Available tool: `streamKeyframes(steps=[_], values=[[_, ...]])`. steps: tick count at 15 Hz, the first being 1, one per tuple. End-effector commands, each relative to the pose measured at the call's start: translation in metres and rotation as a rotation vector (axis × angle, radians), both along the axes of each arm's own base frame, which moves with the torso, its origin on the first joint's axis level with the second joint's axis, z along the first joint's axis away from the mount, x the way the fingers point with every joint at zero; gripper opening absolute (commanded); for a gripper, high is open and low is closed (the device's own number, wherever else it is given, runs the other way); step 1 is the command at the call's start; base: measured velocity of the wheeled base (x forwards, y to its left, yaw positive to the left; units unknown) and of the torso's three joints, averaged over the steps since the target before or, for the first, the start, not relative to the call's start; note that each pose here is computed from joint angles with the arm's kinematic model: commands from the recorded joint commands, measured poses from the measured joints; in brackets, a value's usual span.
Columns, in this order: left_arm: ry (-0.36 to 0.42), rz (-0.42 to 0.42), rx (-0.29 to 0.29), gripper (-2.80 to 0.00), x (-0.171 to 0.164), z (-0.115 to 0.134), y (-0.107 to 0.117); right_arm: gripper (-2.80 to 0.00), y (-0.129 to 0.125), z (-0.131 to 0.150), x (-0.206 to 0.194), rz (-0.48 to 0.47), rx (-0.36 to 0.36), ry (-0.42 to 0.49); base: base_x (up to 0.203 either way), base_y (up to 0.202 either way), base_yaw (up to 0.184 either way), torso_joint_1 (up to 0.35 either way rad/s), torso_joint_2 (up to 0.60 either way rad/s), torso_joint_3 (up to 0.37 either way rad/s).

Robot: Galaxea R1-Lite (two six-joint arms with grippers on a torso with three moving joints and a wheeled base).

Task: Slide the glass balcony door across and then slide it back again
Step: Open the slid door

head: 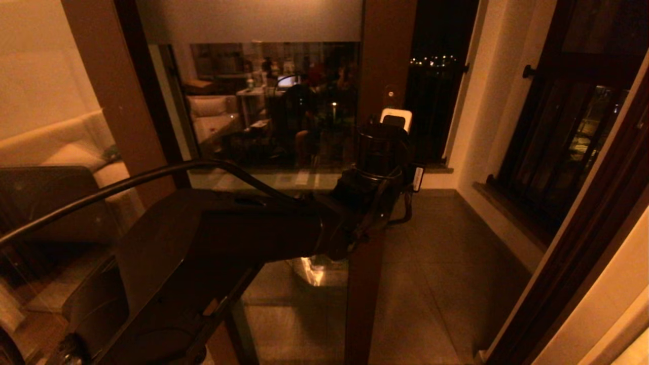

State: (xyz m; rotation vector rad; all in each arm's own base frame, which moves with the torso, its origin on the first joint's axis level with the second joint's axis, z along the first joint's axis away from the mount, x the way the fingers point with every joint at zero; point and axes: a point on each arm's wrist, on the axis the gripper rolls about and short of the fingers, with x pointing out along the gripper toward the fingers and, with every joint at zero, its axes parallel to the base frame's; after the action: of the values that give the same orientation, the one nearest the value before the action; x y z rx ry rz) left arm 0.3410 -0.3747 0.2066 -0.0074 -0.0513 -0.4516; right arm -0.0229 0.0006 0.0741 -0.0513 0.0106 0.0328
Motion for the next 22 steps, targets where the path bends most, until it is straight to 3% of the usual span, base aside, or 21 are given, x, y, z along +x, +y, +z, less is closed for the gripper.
streamKeyframes(steps=[1, 5, 8, 10, 12, 15, 18, 22], values=[[-0.004, 0.014, -0.004, -2.80, 0.004, 0.001, 0.005, -2.80, 0.000, 0.000, 0.000, 0.001, -0.001, 0.001, 0.000, 0.000, 0.000, 0.000, 0.00, 0.000], [-0.030, -0.032, -0.032, -2.80, -0.011, 0.013, -0.003, -2.80, 0.000, 0.000, 0.000, 0.001, -0.001, 0.002, 0.000, 0.000, 0.000, 0.000, 0.00, 0.000], [-0.038, -0.173, -0.037, -2.80, -0.046, 0.028, -0.021, -2.80, 0.000, 0.000, 0.000, 0.001, -0.001, 0.001, 0.000, 0.000, 0.000, 0.000, 0.00, 0.000], [-0.018, -0.224, -0.009, -2.80, -0.045, 0.019, -0.026, -2.80, 0.000, 0.000, 0.000, 0.001, -0.001, 0.001, 0.000, 0.000, 0.000, 0.000, 0.00, 0.000], [0.001, -0.193, 0.012, -2.80, -0.025, 0.000, -0.022, -2.80, 0.000, 0.000, 0.000, 0.001, -0.001, 0.001, 0.000, 0.000, 0.000, 0.000, 0.00, 0.000], [-0.001, -0.100, 0.009, -2.80, 0.020, -0.023, 0.002, -2.80, 0.000, 0.000, 0.000, 0.001, -0.001, 0.002, 0.000, 0.000, 0.000, 0.000, 0.00, 0.000], [-0.003, -0.063, 0.008, -2.80, 0.046, -0.024, 0.028, -2.80, 0.000, 0.000, 0.000, 0.001, -0.001, 0.002, 0.000, 0.000, 0.000, 0.000, 0.00, 0.000], [-0.006, -0.060, 0.008, -2.80, 0.046, -0.023, 0.029, -2.80, 0.000, 0.000, 0.000, 0.001, -0.001, 0.002, 0.000, 0.000, 0.000, 0.000, 0.00, 0.000]])
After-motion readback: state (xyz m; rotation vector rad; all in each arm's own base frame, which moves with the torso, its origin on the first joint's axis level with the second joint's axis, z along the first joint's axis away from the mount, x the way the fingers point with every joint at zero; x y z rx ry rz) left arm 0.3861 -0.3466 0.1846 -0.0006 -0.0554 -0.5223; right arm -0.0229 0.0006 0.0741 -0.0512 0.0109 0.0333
